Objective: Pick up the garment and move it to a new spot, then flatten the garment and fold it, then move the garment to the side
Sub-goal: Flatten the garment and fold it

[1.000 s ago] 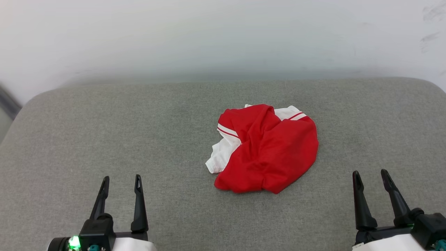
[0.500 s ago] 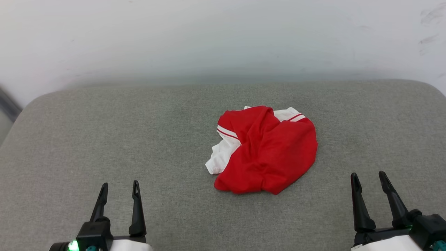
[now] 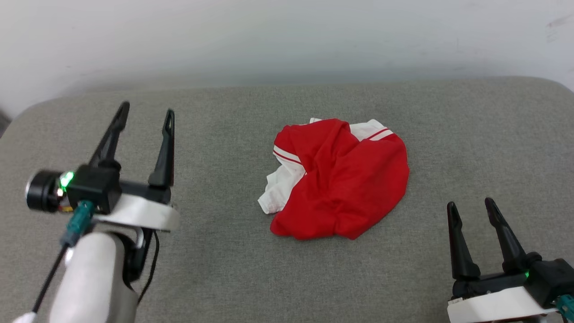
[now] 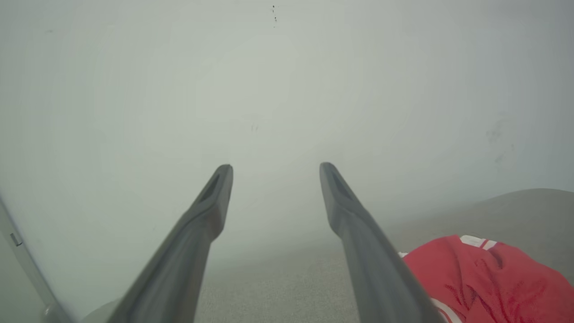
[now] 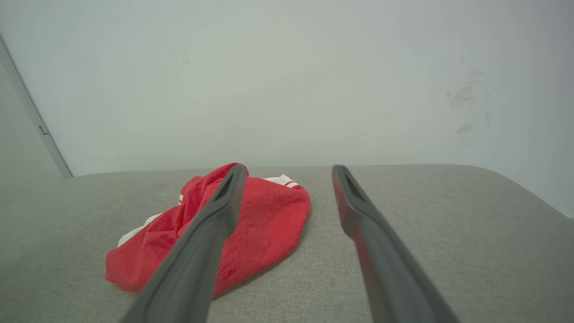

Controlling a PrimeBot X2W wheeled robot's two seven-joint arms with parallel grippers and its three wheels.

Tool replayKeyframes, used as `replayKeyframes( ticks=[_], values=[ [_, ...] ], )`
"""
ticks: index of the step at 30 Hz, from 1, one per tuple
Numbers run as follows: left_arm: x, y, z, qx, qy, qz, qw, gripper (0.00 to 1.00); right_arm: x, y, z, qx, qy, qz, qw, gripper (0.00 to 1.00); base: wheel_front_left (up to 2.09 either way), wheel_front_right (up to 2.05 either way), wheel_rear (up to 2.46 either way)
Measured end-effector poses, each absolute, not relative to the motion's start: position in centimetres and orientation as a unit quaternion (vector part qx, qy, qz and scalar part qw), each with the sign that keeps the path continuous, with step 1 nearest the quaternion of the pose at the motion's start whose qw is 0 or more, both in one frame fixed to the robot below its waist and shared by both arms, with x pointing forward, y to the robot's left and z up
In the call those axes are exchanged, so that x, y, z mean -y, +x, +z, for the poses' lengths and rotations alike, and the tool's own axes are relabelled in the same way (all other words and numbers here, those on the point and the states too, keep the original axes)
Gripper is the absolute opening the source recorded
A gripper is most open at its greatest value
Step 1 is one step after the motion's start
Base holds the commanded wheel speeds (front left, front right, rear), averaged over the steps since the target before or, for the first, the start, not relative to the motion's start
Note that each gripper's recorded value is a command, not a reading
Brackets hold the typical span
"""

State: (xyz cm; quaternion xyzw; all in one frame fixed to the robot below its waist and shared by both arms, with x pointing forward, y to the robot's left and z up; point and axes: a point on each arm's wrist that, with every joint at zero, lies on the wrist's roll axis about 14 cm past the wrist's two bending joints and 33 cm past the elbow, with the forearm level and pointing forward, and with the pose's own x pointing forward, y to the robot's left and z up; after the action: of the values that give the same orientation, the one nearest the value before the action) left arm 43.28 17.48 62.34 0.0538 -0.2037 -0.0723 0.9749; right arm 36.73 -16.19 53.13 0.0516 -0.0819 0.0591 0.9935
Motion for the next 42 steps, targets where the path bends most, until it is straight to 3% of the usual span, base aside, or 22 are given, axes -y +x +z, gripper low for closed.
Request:
replayKeyframes(
  ticks=[9,21,25,32,42],
  values=[
    [-13.8,50.2,66.0,0.216,0.110,-0.153,0.958,1.00,16.9,39.1,52.0,0.070,0.044,0.048,0.995,1.00,0.00,0.00,0.00],
    [-9.0,55.4,61.5,0.030,0.156,-0.267,0.951,1.00,17.1,41.6,50.2,0.051,0.039,0.046,0.997,1.00,0.00,0.00,0.00],
    [-7.5,55.1,56.3,-0.118,0.192,-0.318,0.921,1.00,17.2,42.4,49.4,0.044,0.036,0.044,0.997,1.00,0.00,0.00,0.00],
    [-6.6,52.4,49.2,-0.288,0.228,-0.375,0.851,1.00,17.6,43.2,48.7,0.038,0.033,0.039,0.998,1.00,0.00,0.00,0.00],
    [-5.4,49.3,42.1,-0.408,0.240,-0.433,0.767,1.00,18.9,44.0,47.5,0.026,0.029,0.022,0.999,1.00,0.00,0.00,0.00]
  ],
)
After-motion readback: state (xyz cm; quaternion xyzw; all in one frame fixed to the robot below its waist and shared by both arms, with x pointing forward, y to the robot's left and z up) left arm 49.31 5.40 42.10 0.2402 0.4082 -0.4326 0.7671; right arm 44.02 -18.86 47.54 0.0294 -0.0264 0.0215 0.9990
